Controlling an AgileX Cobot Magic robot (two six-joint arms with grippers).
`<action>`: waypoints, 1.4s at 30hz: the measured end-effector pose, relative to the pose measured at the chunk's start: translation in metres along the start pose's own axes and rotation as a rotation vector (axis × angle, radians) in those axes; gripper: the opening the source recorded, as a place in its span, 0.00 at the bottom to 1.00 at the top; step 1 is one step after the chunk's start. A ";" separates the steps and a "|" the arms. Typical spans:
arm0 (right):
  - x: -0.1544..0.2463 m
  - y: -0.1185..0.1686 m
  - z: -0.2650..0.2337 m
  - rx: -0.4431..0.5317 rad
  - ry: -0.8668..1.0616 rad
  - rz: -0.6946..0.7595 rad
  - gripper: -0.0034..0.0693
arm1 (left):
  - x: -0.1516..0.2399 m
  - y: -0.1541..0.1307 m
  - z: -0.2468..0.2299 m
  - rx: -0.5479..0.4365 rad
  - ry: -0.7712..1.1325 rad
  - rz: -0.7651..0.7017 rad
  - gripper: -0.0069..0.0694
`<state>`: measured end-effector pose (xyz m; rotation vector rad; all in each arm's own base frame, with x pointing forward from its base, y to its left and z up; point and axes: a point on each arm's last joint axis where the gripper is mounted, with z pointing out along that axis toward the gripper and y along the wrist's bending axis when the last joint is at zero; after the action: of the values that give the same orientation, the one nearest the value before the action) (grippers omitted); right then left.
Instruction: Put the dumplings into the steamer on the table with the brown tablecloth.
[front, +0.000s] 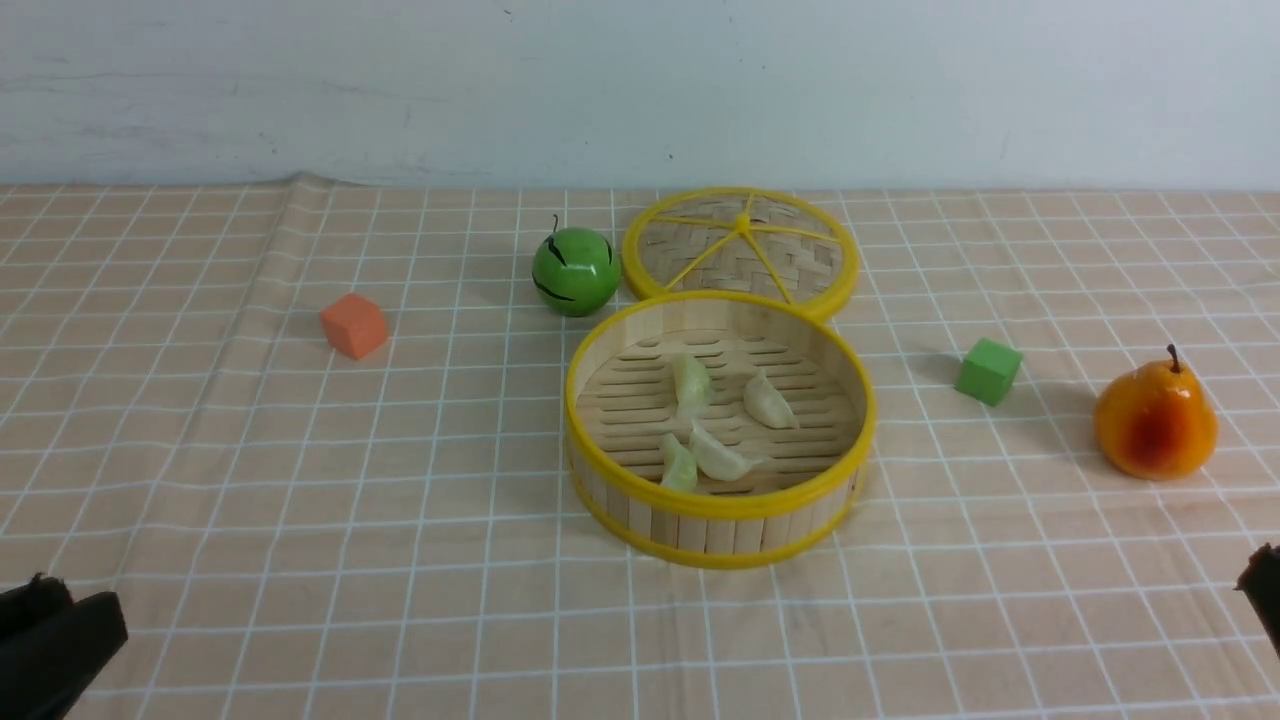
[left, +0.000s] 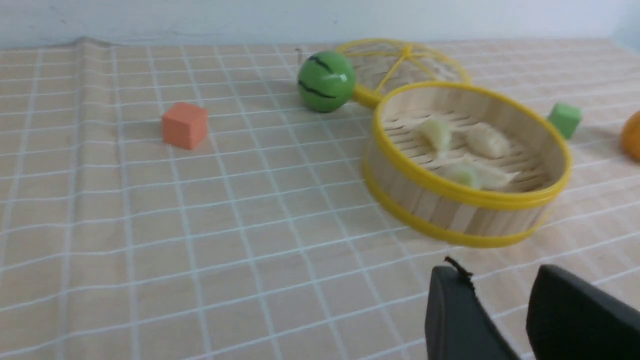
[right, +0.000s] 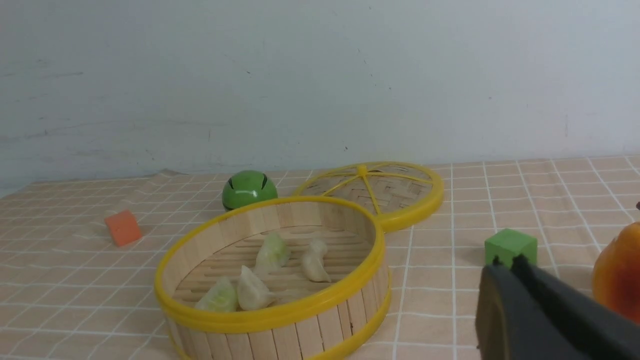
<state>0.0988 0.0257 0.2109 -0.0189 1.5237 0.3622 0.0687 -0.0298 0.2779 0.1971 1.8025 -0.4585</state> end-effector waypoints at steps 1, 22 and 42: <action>0.000 0.000 0.000 0.000 0.000 0.000 0.05 | -0.001 -0.002 0.000 0.022 -0.008 -0.042 0.37; 0.001 0.000 0.000 0.004 0.006 0.006 0.08 | 0.025 0.015 -0.026 -0.163 -0.516 0.040 0.07; 0.001 0.000 0.000 0.003 0.010 0.004 0.10 | 0.108 0.037 -0.001 -0.329 0.033 -0.134 0.07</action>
<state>0.0989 0.0257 0.2098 -0.0149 1.5346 0.3636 0.0516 -0.0069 0.1676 -0.1452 1.9016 -0.2471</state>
